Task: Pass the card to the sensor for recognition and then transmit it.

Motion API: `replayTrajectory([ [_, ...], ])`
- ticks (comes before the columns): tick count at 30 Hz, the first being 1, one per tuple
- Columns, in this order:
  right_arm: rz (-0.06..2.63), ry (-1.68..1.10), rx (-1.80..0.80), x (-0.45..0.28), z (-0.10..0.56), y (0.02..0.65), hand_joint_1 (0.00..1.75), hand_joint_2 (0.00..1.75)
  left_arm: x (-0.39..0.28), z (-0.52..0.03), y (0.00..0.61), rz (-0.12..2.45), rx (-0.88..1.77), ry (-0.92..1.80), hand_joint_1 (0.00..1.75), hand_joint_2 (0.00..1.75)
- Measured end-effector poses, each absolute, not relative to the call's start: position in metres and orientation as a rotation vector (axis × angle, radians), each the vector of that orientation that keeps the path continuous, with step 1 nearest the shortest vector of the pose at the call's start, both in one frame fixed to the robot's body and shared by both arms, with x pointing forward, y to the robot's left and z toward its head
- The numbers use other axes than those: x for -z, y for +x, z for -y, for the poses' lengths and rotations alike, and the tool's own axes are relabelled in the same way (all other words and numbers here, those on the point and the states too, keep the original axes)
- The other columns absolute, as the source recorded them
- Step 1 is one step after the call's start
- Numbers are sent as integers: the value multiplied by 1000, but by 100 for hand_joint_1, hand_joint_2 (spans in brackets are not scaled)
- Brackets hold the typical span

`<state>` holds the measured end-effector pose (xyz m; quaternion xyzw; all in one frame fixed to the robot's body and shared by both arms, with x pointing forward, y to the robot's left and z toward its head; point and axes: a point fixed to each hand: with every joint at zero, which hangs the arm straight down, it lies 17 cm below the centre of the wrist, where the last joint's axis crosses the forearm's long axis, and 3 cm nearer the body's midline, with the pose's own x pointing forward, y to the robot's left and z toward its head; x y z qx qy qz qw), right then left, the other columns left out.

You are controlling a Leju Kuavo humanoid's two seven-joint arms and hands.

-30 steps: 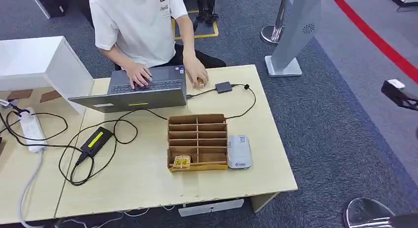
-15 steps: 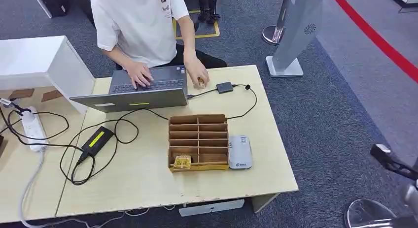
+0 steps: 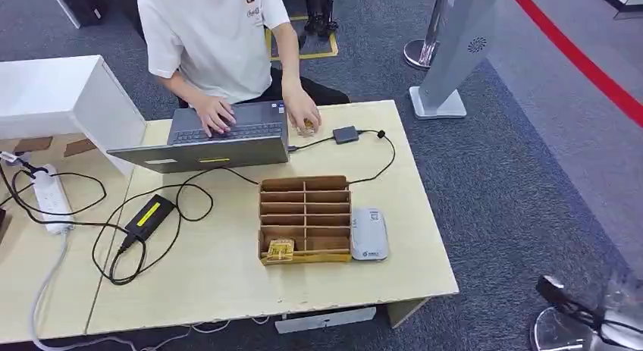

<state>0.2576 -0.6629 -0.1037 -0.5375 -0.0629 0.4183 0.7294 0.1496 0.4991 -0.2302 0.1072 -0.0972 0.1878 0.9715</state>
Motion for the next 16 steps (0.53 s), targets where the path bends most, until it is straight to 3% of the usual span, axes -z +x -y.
replayTrajectory([
  [6,67,-1046,-949,154,626,204,0,175,232,-496,142,187,-382,201,0,175],
  [10,10,-874,-1006,207,560,145,0,175,234,-492,137,183,-394,178,0,175],
  [16,2,-844,-1018,216,544,132,0,175,234,-492,137,184,-396,178,0,175],
])
